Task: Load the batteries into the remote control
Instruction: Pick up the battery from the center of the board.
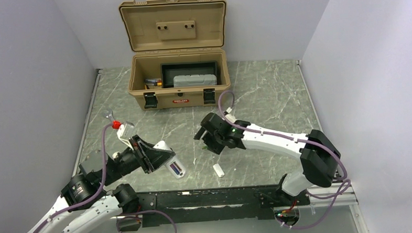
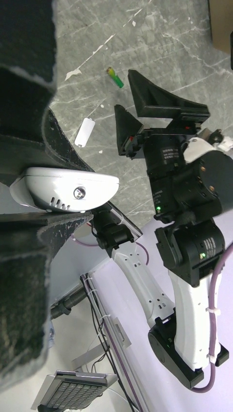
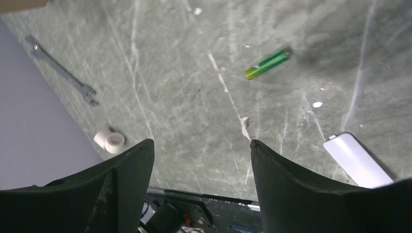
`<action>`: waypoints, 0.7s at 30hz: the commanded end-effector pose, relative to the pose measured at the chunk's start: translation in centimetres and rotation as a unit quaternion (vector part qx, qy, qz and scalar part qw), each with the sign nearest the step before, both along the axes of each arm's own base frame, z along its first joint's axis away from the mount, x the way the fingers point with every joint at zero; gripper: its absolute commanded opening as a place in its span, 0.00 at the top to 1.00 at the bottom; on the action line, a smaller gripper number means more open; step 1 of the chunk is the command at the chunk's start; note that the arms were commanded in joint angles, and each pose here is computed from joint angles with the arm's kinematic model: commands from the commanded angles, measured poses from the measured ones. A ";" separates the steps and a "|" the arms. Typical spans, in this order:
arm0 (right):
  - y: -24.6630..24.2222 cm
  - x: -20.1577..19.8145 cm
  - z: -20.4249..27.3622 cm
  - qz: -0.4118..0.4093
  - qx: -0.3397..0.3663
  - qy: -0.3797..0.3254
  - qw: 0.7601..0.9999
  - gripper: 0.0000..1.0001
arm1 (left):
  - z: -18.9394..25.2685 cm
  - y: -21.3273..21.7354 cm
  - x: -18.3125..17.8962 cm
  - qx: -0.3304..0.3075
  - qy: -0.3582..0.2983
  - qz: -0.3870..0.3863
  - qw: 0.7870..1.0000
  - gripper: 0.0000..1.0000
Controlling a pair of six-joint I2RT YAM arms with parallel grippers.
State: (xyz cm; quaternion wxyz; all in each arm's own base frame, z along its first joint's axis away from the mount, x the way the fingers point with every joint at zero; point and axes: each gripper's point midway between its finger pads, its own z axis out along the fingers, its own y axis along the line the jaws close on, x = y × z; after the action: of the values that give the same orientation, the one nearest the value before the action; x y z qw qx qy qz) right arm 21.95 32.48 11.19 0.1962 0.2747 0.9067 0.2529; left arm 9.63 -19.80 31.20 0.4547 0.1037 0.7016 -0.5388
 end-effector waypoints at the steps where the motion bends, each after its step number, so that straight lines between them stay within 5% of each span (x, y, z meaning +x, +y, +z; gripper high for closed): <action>1: -1.2 0.0 -1.8 -0.100 0.020 0.034 0.994 0.27 | 1.3 0.2 -0.1 -0.022 -0.013 0.001 1.000 1.00; 21: -1.6 1.7 -6.0 -0.162 -0.068 0.088 0.981 0.36 | 1.1 -0.2 0.0 -0.007 -0.014 -0.004 1.000 1.00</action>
State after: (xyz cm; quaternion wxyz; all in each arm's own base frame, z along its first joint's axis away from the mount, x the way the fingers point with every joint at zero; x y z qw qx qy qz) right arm 22.86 30.96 4.75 0.1733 0.4030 0.8877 0.1398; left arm 9.84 -20.08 30.82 0.4500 0.1046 0.7081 -0.5339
